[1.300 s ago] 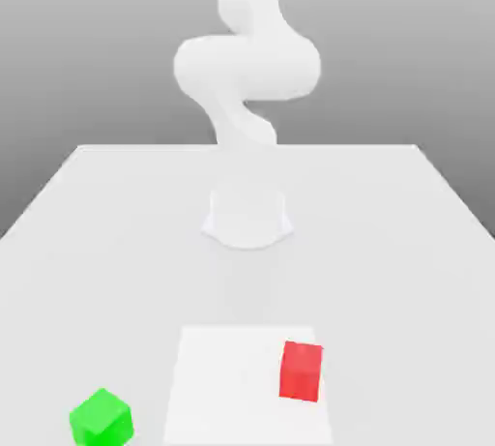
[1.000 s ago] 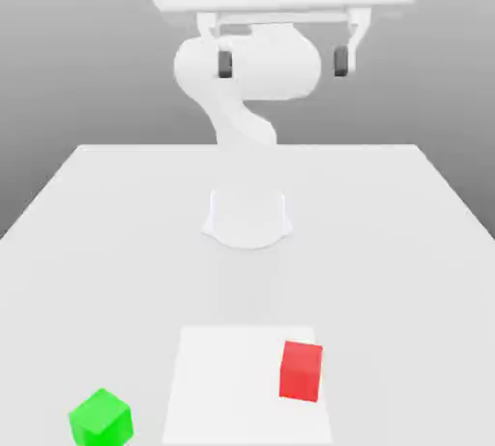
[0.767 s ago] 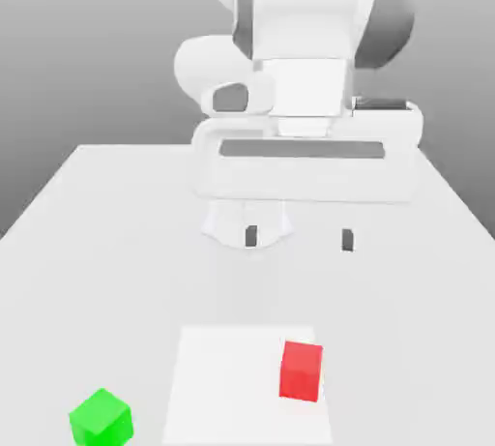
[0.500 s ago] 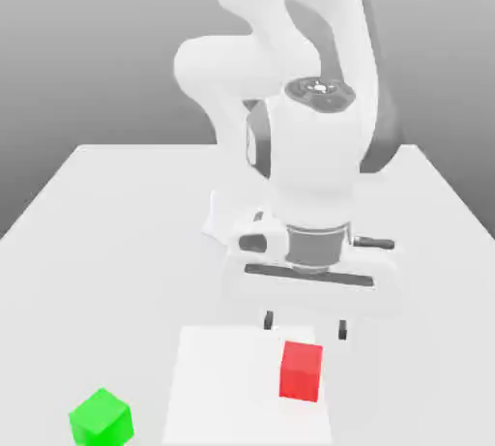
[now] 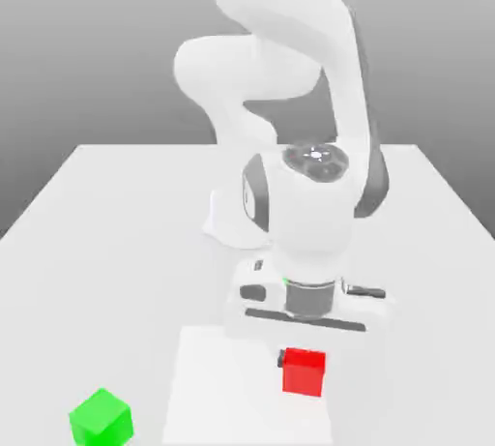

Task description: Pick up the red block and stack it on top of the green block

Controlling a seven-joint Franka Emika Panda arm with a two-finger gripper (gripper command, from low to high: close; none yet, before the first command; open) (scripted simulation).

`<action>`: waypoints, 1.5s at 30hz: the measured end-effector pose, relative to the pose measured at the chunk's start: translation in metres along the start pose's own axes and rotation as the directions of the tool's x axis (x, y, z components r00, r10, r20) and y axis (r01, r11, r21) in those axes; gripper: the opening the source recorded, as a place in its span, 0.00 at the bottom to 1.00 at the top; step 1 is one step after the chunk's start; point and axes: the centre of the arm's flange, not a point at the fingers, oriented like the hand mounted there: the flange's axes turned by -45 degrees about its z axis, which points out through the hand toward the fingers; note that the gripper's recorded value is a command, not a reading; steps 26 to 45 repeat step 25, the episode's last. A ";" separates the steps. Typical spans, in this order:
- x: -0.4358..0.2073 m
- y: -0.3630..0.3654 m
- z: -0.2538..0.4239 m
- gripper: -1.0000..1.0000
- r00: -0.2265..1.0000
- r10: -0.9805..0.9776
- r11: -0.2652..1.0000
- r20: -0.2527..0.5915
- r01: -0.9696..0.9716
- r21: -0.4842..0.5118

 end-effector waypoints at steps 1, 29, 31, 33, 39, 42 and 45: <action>0.000 0.000 -0.011 0.00 1.000 0.000 1.000 0.000 0.000 0.000; 0.117 0.225 -0.038 1.00 0.918 0.397 0.918 0.001 -0.397 -0.001; 0.117 0.225 -0.038 1.00 0.918 0.397 0.918 0.001 -0.397 -0.001; 0.117 0.225 -0.038 1.00 0.918 0.397 0.918 0.001 -0.397 -0.001; 0.117 0.225 -0.038 1.00 0.918 0.397 0.918 0.001 -0.397 -0.001; 0.117 0.225 -0.038 1.00 0.918 0.397 0.918 0.001 -0.397 -0.001; 0.117 0.225 -0.038 1.00 0.918 0.397 0.918 0.001 -0.397 -0.001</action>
